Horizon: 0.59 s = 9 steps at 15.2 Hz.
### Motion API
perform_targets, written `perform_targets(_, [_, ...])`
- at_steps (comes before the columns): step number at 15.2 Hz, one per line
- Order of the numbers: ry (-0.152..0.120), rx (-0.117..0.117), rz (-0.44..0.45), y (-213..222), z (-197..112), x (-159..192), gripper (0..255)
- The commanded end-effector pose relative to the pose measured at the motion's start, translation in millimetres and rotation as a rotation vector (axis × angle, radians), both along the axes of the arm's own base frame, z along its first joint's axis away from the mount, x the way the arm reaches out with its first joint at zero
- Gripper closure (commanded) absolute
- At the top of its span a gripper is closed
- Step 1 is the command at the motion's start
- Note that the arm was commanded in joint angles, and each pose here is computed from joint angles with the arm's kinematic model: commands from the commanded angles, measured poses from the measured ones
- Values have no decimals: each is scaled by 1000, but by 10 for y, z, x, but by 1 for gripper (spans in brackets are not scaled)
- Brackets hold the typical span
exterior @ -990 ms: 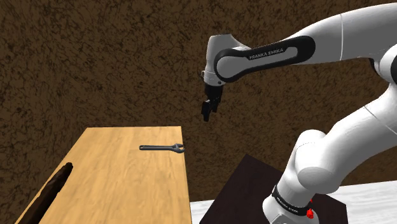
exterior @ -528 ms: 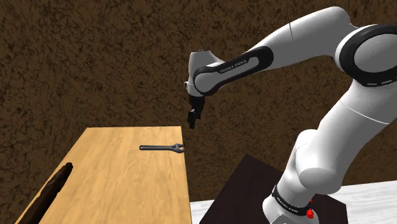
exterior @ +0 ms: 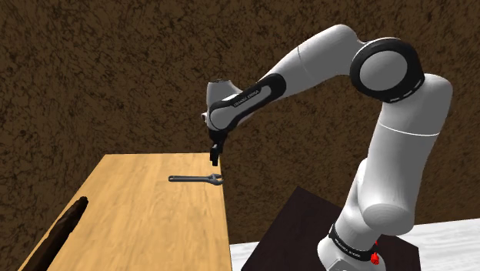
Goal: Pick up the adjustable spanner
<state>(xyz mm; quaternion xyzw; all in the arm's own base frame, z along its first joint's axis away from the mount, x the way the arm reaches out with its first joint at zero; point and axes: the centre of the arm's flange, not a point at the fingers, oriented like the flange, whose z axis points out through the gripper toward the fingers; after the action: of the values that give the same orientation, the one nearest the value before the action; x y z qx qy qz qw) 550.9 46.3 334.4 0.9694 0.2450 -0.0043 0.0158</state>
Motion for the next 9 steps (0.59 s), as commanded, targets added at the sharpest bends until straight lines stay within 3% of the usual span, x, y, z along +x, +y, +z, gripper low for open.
perform_targets(1, [1, 1, 50, 112, -194, 148, 0])
perform_targets(9, [3, 2, 225, 529, -862, 706, 0])
